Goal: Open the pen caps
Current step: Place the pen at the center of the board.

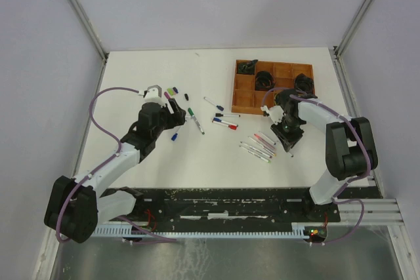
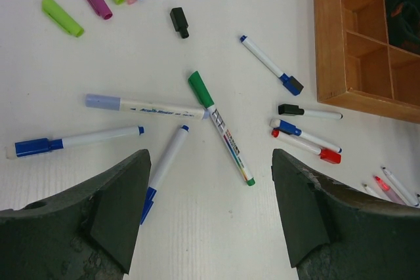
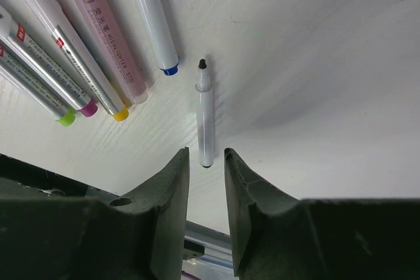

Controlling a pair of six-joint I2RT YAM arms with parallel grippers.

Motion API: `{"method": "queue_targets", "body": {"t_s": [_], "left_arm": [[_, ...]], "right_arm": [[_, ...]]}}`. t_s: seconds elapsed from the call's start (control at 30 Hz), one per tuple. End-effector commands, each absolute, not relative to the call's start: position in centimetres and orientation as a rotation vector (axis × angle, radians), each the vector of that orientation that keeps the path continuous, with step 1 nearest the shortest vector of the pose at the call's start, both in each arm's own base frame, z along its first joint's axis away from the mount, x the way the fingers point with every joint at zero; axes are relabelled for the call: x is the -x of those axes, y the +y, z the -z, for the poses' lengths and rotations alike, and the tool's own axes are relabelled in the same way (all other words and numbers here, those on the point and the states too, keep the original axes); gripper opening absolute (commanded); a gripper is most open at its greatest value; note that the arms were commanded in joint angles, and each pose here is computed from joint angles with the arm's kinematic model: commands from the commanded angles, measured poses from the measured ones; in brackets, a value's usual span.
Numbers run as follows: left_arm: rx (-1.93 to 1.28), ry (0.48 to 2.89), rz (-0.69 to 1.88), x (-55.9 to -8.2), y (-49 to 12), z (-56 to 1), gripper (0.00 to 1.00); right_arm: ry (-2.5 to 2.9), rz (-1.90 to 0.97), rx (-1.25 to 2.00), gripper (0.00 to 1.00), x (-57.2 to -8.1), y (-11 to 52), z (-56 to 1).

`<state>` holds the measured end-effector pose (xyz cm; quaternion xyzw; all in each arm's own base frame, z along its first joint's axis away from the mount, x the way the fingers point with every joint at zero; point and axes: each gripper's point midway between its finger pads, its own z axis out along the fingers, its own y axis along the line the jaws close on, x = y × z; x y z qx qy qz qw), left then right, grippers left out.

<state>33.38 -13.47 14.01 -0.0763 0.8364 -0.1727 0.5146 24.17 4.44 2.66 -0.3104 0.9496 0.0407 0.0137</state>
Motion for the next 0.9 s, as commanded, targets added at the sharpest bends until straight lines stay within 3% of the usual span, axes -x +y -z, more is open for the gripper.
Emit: {"method": "queue_targets", "body": {"t_s": [0.0,0.37,0.67,0.77,0.87], "left_arm": [[0.160,1.938,0.400,-34.6,-13.3,-16.2,0.81],[0.158,1.942,0.403,-34.6,-13.4,-16.1,0.81],[0.158,1.945,0.404,-34.7,-13.4,-16.0,0.81],[0.157,1.946,0.405,-34.7,-13.4,-16.0,0.81],[0.156,1.945,0.407,-34.7,-13.4,-16.0,0.81]], "right_arm": [[2.951,-0.150,0.968,0.35,-24.9,4.8,-3.0],[3.004,-0.099,0.951,0.28,-25.0,4.4,-1.8],[3.028,-0.014,0.911,0.16,-25.3,3.6,-1.6],[3.027,-0.011,0.905,0.16,-25.4,3.5,-1.6],[3.030,-0.027,0.910,0.23,-25.2,3.7,-1.6]]}}
